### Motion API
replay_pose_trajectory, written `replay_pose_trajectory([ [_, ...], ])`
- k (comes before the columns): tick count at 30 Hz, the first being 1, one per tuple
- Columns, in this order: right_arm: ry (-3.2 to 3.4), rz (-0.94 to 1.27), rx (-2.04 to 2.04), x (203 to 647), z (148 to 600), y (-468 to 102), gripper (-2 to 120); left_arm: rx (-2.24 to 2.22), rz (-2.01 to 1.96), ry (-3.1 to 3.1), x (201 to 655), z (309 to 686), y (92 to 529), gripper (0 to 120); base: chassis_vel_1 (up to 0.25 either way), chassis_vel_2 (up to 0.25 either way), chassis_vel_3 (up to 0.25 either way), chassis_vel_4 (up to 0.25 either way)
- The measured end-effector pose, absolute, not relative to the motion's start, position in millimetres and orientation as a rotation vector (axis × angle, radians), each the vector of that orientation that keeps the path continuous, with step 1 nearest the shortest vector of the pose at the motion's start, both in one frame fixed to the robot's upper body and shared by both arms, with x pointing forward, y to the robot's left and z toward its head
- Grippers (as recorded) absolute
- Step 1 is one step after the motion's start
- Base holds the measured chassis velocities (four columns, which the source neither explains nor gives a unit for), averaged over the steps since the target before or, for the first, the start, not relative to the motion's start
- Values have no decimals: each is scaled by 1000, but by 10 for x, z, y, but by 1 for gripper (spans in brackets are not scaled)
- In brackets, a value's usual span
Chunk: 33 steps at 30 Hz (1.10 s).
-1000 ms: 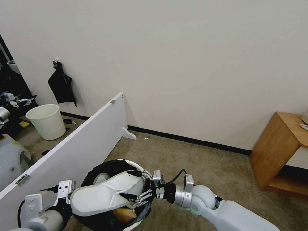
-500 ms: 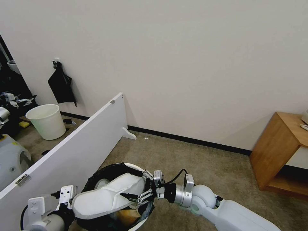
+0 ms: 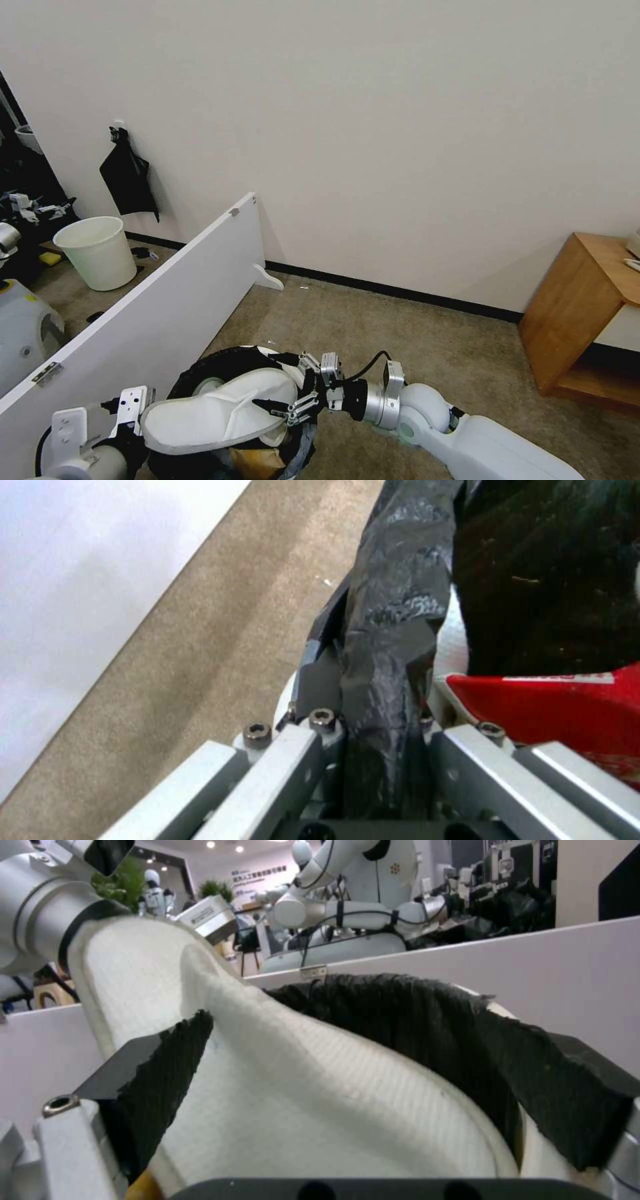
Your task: Pick up the trash bin, then pick up the garbage from the floor and place it into the trash bin.
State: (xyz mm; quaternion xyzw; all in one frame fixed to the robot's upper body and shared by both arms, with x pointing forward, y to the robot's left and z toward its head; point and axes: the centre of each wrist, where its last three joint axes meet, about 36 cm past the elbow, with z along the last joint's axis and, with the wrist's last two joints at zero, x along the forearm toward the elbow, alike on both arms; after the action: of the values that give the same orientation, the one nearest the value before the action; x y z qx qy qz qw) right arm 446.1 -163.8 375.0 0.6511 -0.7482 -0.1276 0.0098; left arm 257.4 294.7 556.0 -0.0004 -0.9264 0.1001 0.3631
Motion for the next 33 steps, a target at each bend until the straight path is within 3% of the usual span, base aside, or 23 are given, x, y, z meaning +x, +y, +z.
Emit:
replay_pose_trajectory([
  [33, -2333, -383, 2050, 4367, 3816, -1769, 100, 16, 283, -2381, 2563, 5551, 2958, 3, 0, 0, 0, 0],
])
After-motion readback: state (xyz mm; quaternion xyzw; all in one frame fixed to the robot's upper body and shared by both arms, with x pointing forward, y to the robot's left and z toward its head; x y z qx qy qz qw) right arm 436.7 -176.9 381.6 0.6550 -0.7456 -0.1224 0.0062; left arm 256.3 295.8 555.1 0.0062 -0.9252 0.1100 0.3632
